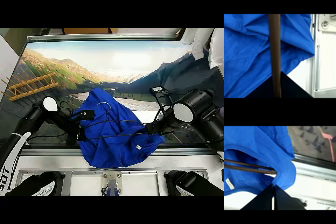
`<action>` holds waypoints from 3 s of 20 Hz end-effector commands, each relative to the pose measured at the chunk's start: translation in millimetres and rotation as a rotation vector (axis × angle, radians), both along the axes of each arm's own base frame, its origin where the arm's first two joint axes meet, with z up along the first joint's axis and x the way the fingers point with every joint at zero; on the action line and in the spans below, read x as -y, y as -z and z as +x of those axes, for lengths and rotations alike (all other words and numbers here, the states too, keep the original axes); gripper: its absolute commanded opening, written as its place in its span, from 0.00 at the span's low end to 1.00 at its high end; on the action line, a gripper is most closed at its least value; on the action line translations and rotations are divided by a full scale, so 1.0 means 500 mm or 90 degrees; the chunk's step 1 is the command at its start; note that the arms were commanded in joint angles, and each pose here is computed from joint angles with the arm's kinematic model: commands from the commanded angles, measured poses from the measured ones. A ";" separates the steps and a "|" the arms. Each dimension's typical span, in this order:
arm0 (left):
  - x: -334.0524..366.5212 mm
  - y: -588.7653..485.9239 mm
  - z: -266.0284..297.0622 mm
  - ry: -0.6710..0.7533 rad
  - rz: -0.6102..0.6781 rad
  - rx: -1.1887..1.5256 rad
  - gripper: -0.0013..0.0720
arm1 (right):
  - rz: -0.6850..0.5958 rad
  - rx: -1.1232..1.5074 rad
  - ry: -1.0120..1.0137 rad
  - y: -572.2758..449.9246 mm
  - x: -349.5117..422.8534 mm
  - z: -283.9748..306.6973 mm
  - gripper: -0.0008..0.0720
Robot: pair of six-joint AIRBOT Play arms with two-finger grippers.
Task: Fold the clothes and pants, and hang the long-sleeved shirts on hangers.
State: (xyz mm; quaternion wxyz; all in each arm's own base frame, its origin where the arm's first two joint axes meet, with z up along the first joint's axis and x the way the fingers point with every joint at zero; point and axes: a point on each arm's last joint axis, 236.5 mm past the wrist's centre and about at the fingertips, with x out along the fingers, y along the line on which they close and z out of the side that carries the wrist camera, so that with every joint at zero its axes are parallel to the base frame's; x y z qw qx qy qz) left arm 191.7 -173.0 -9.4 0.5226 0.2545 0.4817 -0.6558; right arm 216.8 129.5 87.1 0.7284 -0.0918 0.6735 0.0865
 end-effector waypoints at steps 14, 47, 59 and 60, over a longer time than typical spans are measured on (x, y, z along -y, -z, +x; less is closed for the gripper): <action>0.034 -0.007 -0.002 0.002 -0.032 0.001 0.03 | 0.155 0.092 -0.031 -0.101 -0.088 0.057 0.03; 0.080 -0.006 -0.007 0.029 -0.046 0.030 0.03 | 0.311 0.165 -0.298 -0.186 -0.208 0.011 1.00; 0.080 -0.006 -0.007 0.029 -0.046 0.030 0.03 | 0.303 0.267 -0.341 -0.203 -0.039 0.125 1.00; 0.080 -0.006 -0.007 0.030 -0.046 0.030 0.03 | 0.330 0.266 -0.374 -0.198 -0.038 0.117 1.00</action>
